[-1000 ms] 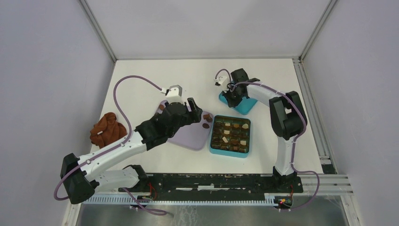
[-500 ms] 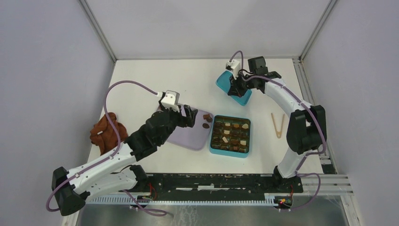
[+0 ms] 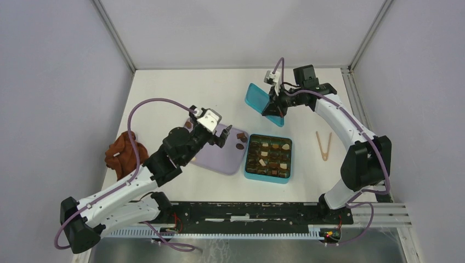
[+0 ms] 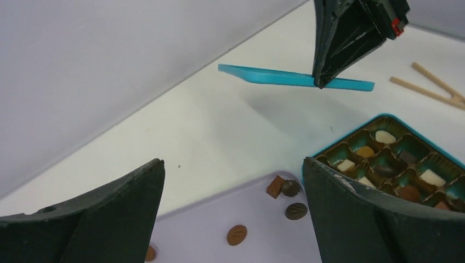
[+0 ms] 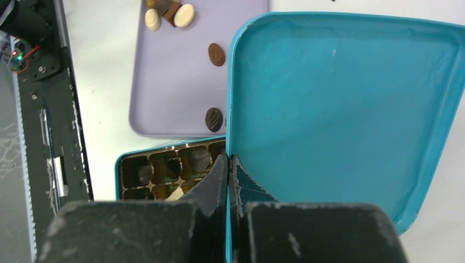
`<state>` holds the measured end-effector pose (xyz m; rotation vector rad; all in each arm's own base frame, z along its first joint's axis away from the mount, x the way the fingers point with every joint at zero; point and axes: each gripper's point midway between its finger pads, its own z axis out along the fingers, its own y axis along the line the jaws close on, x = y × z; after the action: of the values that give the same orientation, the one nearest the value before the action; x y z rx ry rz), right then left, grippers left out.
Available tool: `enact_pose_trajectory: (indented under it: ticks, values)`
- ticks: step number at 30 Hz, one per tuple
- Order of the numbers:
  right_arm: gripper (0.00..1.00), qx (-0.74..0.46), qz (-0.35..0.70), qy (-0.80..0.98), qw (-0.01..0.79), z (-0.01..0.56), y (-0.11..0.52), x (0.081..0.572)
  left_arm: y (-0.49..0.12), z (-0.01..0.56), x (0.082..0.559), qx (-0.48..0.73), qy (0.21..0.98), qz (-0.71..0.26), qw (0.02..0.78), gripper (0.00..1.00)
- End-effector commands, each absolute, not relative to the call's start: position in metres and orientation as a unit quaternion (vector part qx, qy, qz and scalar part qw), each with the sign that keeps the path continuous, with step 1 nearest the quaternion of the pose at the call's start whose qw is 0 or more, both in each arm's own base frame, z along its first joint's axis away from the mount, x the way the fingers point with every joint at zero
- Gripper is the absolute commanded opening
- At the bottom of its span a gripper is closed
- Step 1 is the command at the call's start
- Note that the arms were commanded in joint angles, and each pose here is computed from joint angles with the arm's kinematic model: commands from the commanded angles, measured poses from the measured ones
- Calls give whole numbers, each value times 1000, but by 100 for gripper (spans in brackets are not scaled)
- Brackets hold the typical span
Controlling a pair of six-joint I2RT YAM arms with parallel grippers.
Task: Pack the chocolate
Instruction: Pick up the box lid from the center of the board.
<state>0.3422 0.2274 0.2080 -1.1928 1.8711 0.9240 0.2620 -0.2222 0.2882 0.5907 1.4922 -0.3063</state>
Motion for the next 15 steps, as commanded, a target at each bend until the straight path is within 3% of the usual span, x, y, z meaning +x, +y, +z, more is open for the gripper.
enact_pose_trajectory:
  ticks: [1,6,15]
  values:
    - [0,-520,372,667,382,246,235,320,-237,316,256,406,572,-96,706,100]
    - [0,-555,369,642,378,256,235,300,-244,320,257,483,525,-112,692,93]
    - [0,-586,386,605,376,279,248,269,-261,303,275,545,511,-143,649,93]
